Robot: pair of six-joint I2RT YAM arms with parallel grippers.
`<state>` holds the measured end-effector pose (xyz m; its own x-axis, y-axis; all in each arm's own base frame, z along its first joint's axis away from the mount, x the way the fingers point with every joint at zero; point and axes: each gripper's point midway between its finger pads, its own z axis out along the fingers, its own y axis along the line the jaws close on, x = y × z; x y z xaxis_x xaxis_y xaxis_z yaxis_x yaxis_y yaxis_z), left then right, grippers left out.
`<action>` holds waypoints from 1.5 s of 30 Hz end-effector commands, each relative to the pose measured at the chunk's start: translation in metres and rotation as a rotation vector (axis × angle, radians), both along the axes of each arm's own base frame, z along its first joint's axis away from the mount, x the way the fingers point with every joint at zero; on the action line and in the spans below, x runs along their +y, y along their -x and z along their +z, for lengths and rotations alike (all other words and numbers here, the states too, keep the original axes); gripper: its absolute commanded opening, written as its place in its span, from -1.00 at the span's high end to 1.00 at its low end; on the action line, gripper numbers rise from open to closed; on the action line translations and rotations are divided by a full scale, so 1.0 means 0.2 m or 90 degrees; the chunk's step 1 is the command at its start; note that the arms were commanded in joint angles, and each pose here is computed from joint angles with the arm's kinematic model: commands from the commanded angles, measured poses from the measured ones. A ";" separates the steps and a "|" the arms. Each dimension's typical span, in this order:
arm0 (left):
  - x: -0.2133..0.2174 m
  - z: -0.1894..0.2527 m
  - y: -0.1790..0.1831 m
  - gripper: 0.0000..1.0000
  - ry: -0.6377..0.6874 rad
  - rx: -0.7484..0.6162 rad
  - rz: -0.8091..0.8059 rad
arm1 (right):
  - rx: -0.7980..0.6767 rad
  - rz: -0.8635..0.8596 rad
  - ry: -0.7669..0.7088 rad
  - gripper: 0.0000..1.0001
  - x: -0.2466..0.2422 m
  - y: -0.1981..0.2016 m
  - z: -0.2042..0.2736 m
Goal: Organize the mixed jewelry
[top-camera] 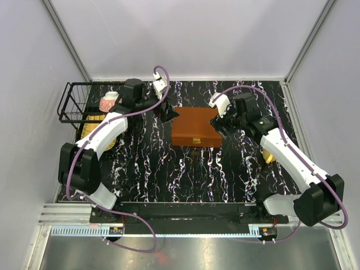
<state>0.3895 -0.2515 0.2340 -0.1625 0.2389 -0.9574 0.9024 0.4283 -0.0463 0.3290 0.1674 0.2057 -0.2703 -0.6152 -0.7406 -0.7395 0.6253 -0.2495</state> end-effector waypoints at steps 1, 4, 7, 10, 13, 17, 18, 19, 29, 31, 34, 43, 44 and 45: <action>-0.04 0.01 0.05 -0.82 -0.001 -0.017 0.000 | -0.033 -0.014 -0.016 -0.64 -0.01 -0.02 0.09; -0.10 -0.07 0.05 -0.82 -0.028 -0.013 0.009 | -0.027 -0.027 -0.010 -0.63 -0.02 -0.03 0.05; -0.16 -0.16 0.04 -0.82 -0.069 -0.018 0.028 | -0.030 -0.043 -0.006 -0.63 -0.04 -0.04 0.04; -0.24 -0.26 0.05 -0.82 -0.107 -0.021 0.040 | -0.040 -0.061 0.000 -0.63 -0.07 -0.04 0.04; -0.27 -0.35 0.03 -0.82 -0.147 -0.024 0.075 | -0.049 -0.078 0.008 -0.64 -0.11 -0.04 0.05; -0.31 -0.48 0.05 -0.82 -0.177 -0.009 0.093 | -0.062 -0.099 0.016 -0.64 -0.17 -0.05 0.05; -0.31 -0.51 0.06 -0.82 -0.187 -0.004 0.095 | -0.062 -0.102 0.017 -0.64 -0.18 -0.05 0.05; -0.31 -0.55 0.07 -0.81 -0.203 -0.004 0.099 | -0.063 -0.110 0.018 -0.64 -0.20 -0.06 0.05; -0.30 -0.91 0.15 -0.80 -0.297 0.042 0.122 | -0.060 -0.142 0.014 -0.64 -0.32 -0.07 0.01; -0.29 -0.93 0.17 -0.80 -0.299 0.045 0.122 | -0.063 -0.147 0.015 -0.64 -0.33 -0.08 0.01; -0.29 -0.87 0.16 -0.79 -0.281 0.037 0.132 | -0.063 -0.163 0.007 -0.64 -0.37 -0.10 0.02; -0.27 -0.30 0.14 -0.82 -0.177 -0.071 0.177 | -0.084 -0.257 -0.050 -0.68 -0.46 -0.21 0.09; -0.26 -0.23 0.13 -0.83 -0.165 -0.083 0.183 | -0.089 -0.272 -0.058 -0.68 -0.47 -0.22 0.11; -0.24 -0.12 0.13 -0.87 -0.144 -0.103 0.198 | -0.096 -0.282 -0.065 -0.70 -0.47 -0.23 0.12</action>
<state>0.3564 -0.3123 0.1268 -0.2267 0.4974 -0.8373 0.7852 0.6020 0.1450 0.3568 0.0776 0.1987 -0.4212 -0.4767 -0.7716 -0.4617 0.8450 -0.2700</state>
